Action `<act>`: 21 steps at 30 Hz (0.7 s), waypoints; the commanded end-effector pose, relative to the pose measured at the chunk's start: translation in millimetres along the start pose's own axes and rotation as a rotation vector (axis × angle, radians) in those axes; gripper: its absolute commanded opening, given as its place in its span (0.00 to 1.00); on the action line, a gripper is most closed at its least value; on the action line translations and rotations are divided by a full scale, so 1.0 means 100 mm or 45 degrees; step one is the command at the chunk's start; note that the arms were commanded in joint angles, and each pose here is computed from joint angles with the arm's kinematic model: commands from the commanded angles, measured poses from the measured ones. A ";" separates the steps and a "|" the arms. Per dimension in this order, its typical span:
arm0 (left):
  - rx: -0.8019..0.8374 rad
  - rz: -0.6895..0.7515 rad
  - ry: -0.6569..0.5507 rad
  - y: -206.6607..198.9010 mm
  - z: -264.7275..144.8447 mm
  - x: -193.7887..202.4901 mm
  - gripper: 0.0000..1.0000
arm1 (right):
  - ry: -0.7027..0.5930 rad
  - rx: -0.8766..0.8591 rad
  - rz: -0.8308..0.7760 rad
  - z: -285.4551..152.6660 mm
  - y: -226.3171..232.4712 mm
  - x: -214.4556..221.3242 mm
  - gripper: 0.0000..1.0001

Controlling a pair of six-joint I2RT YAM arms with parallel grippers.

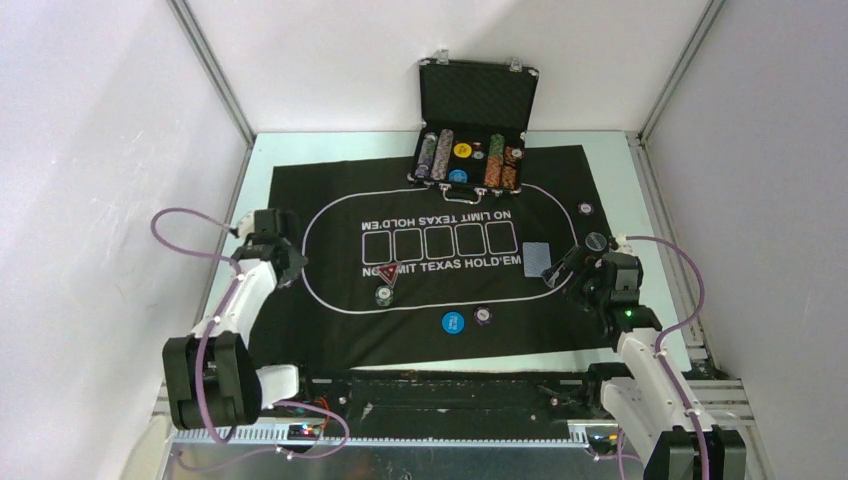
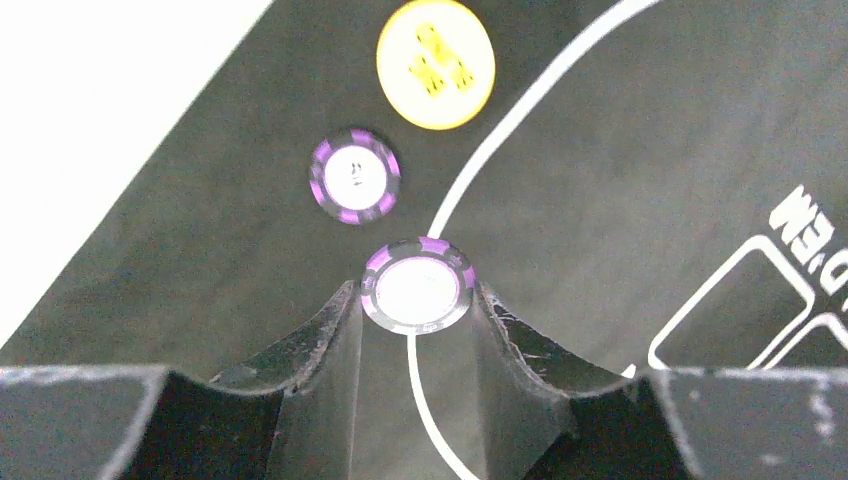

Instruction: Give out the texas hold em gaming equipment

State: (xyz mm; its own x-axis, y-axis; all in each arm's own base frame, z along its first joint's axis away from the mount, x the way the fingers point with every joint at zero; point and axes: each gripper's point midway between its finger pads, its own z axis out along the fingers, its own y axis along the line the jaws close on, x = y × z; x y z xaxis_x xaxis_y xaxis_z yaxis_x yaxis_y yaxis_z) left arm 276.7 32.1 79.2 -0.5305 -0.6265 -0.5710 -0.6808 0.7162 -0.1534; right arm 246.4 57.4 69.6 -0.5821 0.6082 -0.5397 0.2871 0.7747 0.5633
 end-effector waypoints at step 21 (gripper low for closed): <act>-0.127 -0.119 0.092 0.26 0.71 -0.28 0.27 | -0.011 -0.039 -0.009 0.06 0.03 -0.08 1.00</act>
State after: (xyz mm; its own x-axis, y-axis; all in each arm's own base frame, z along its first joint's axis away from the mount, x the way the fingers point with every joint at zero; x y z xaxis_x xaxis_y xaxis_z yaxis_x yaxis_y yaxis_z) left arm 296.5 88.8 32.2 -0.4856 -0.7256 -0.4875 -0.7946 0.5989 -0.0998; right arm 249.0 55.7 64.9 -0.5911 0.6188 -0.5173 0.2979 0.7635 0.5730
